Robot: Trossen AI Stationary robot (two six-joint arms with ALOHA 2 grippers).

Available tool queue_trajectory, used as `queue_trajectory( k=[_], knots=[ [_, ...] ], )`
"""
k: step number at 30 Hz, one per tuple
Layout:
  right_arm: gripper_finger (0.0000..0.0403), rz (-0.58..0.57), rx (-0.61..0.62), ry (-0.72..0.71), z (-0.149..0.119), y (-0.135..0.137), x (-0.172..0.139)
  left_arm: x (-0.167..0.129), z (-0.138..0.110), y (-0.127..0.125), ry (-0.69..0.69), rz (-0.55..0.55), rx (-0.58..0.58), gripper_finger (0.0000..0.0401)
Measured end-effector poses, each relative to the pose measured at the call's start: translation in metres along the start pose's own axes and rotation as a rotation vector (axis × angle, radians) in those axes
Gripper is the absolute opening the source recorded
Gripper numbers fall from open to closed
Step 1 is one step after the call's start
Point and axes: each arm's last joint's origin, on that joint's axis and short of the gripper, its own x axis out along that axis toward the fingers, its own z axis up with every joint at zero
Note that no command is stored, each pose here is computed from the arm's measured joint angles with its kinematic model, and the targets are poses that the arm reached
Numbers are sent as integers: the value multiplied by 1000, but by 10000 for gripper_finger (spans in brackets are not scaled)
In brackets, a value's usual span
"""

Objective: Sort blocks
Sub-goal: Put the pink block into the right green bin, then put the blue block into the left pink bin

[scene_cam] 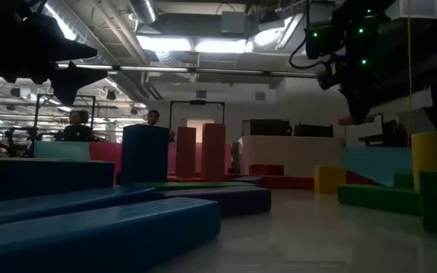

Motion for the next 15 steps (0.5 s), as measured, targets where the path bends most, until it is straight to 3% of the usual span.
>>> queue_trajectory(
  k=[8, 15],
  knots=[
    [220, -19, 95, -15, -1, -17, 7, 0, 0, 0, -6, 15, 30, 221],
    [236, -34, 150, -55, 2, -21, 8, -1, 9, -1, -65, 45, 24, 221]
  ],
)
